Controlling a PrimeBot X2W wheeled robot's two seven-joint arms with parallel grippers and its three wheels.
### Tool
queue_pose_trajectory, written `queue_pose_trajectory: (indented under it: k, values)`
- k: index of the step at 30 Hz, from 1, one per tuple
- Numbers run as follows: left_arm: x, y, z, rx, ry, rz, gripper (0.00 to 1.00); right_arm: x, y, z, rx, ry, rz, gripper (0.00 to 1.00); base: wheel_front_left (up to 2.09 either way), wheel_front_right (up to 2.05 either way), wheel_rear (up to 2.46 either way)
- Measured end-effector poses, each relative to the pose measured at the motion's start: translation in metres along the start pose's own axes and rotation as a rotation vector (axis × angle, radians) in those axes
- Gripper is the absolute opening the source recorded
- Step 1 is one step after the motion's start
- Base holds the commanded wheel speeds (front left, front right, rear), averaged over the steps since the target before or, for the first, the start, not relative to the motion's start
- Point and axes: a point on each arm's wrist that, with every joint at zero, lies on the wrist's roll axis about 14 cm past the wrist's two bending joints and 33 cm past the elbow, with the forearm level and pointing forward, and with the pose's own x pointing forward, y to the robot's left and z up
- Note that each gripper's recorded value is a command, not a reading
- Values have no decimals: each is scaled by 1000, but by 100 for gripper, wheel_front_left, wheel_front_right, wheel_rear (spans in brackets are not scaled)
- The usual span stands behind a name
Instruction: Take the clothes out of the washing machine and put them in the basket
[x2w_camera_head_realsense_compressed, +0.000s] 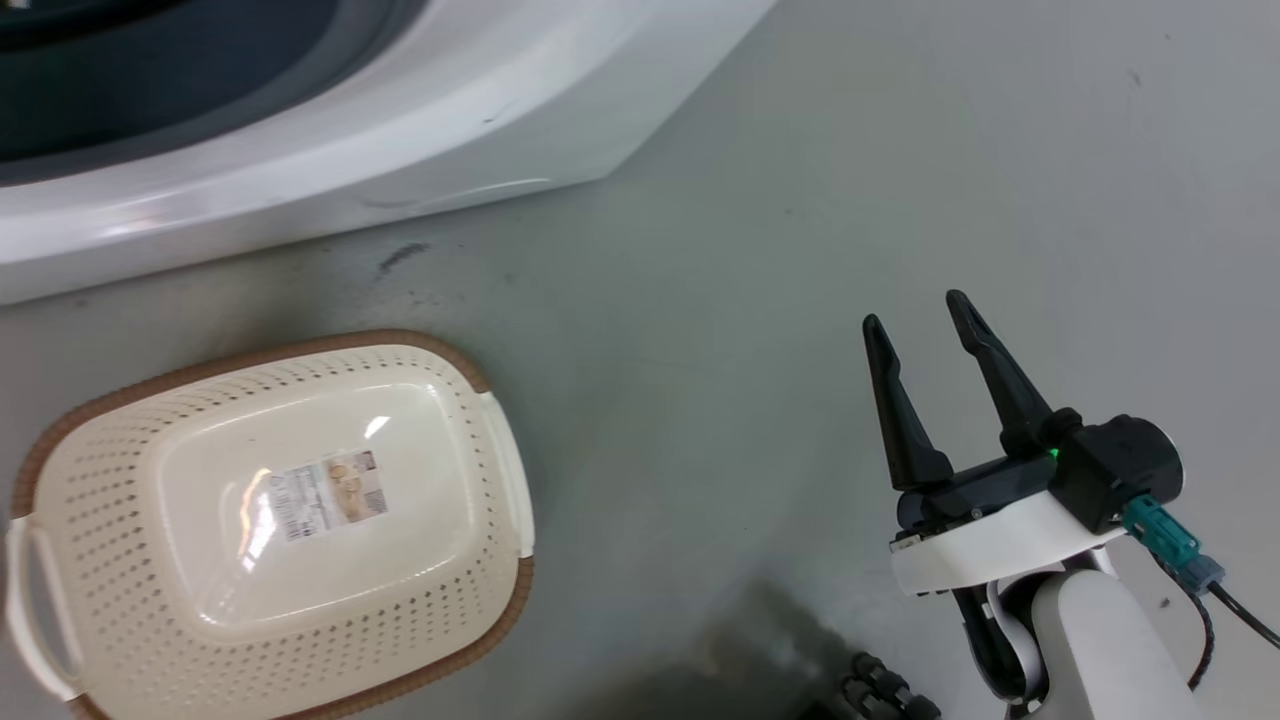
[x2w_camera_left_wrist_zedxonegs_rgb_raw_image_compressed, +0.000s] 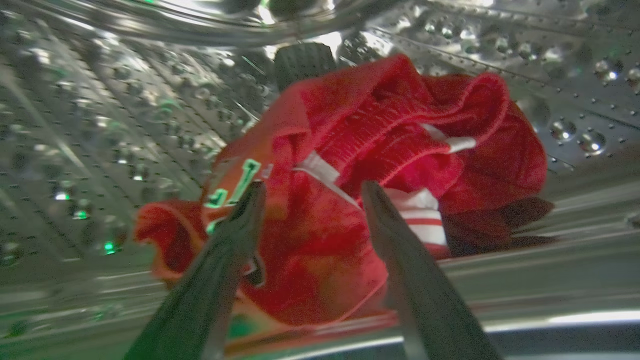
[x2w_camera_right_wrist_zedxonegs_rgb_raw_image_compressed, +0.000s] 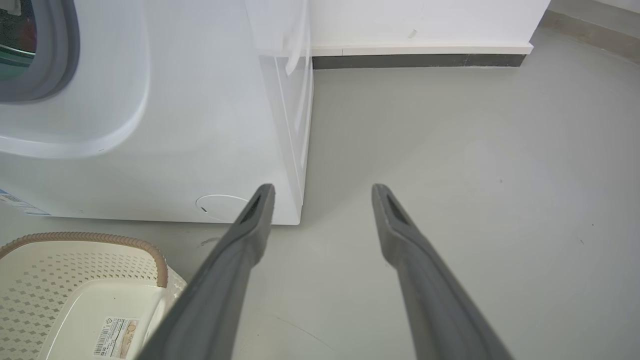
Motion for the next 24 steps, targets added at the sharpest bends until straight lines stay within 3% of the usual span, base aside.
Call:
queue_pose_trajectory:
  k: [10,11,12,19,24]
  values:
    - [27,-10,-43,5,318,-24,100,-7,-9,-13,19,46,-35,100,0,0,0]
    - [27,-9,-44,1,330,-17,87,-7,-10,-14,21,47,-37,100,0,0,0]
    - [27,-8,-45,-5,342,-15,0,-7,-10,-14,22,48,-38,100,0,0,0]
    - [24,-1,-45,-29,351,18,0,-6,-8,-13,25,44,-34,100,0,0,0]
    - [20,5,-20,-24,155,39,0,-7,-8,-7,27,26,-31,100,0,0,0]
